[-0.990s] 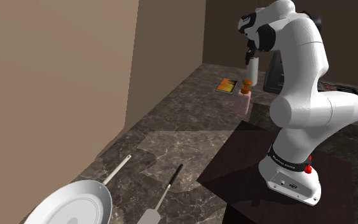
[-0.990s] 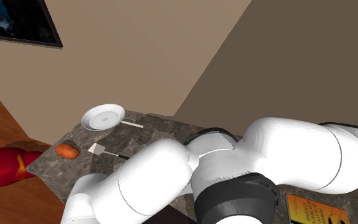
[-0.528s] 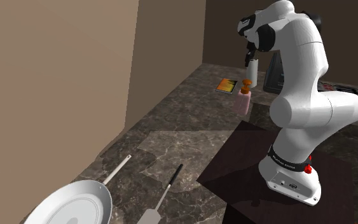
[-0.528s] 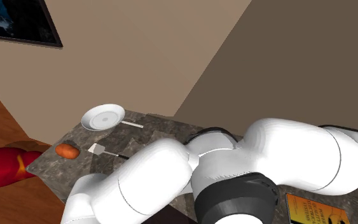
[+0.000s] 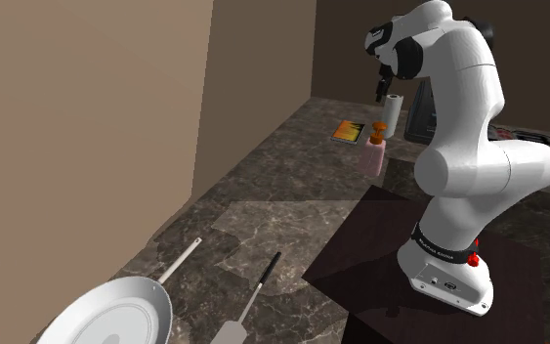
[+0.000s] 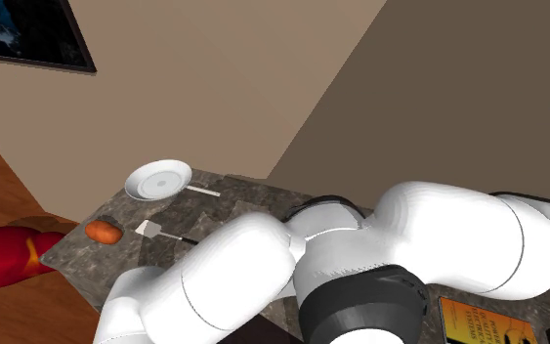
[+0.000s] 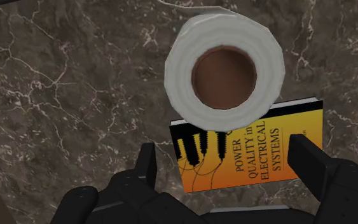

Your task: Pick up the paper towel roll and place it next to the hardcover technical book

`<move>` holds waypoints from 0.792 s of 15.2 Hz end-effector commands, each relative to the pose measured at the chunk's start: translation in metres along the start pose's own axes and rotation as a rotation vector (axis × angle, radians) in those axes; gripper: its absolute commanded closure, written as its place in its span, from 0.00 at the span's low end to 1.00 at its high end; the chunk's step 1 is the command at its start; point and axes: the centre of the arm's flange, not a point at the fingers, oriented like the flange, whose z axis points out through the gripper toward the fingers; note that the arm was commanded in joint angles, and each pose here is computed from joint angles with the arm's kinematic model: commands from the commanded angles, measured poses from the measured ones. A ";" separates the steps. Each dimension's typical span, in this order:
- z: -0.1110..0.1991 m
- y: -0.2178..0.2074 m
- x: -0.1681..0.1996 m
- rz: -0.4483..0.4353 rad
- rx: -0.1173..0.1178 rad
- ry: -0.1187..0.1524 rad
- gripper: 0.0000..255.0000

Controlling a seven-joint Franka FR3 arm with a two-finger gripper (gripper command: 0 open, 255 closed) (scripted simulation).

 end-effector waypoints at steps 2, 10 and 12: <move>-0.026 0.000 0.000 0.000 0.000 0.000 0.00; -0.050 0.000 0.000 0.000 0.000 0.000 0.00; -0.050 0.000 0.000 0.000 0.000 0.000 0.00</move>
